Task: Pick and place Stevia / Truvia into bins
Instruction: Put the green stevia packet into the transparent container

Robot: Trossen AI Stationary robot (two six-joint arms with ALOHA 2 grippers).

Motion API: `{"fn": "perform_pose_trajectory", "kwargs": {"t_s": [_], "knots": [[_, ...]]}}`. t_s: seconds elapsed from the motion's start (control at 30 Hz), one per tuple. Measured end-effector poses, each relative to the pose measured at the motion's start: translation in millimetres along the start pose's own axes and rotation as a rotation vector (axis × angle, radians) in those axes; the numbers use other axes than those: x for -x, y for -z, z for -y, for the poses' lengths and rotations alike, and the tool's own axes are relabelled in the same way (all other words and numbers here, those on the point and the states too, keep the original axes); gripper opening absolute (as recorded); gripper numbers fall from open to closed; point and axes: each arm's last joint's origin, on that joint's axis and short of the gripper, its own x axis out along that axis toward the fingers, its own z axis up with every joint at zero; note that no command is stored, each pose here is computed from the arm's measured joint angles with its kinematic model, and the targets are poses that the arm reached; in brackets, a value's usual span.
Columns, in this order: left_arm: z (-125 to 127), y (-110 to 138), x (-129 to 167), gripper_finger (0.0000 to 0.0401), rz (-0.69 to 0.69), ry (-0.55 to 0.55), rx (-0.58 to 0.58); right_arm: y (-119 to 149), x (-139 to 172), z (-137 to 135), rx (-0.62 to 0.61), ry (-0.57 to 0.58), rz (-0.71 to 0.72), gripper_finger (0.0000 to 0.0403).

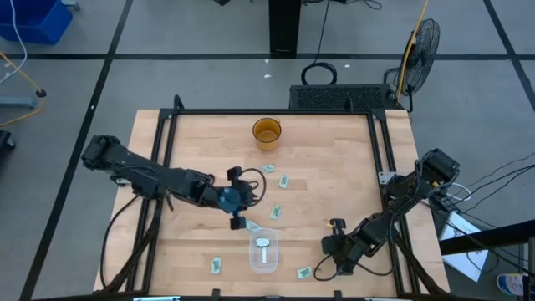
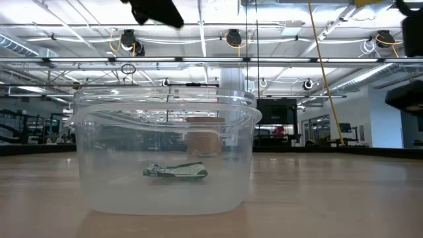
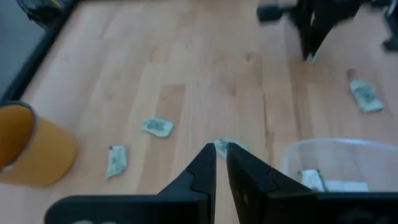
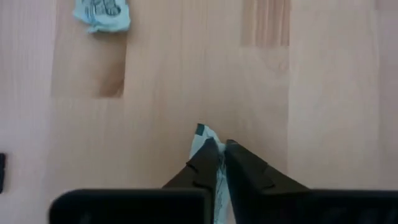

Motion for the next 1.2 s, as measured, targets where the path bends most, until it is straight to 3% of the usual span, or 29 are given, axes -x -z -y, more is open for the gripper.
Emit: {"fn": "perform_pose_trajectory", "kwargs": {"t_s": [0.33, 0.53, 0.63, 0.77, 0.93, 1.07, 1.2], "knots": [[-30.3, -7.1, 81.6, 0.0047, 0.147, 0.028, 0.068, -59.5, 3.4, 28.8, 0.175, -0.011, 0.362, 0.0010], [-40.2, -6.8, 107.2, 0.0047, 0.212, 0.049, 0.100, -103.1, 23.6, 45.1, 0.310, 0.056, 0.746, 0.0010], [-42.1, -5.6, 111.3, 0.0047, 0.215, 0.049, 0.101, -118.3, 24.9, 49.2, 0.396, 0.035, 0.826, 0.0011], [-42.3, -5.4, 111.7, 0.0047, 0.214, 0.049, 0.102, -141.2, 17.2, 44.4, 0.471, -0.005, 0.756, 0.0011], [-43.1, -5.2, 111.2, 0.0047, 0.212, 0.034, 0.103, -171.5, -3.5, 29.3, 0.557, 0.007, 0.549, 0.0011], [-43.8, -5.1, 110.6, 0.0047, 0.211, 0.012, 0.104, -179.7, -26.0, 25.2, 0.542, -0.005, 0.394, 0.0011], [-43.8, -4.6, 110.4, 0.0047, 0.206, 0.011, 0.102, -182.6, -41.5, 24.2, 0.520, -0.013, 0.373, 0.0011]]}}
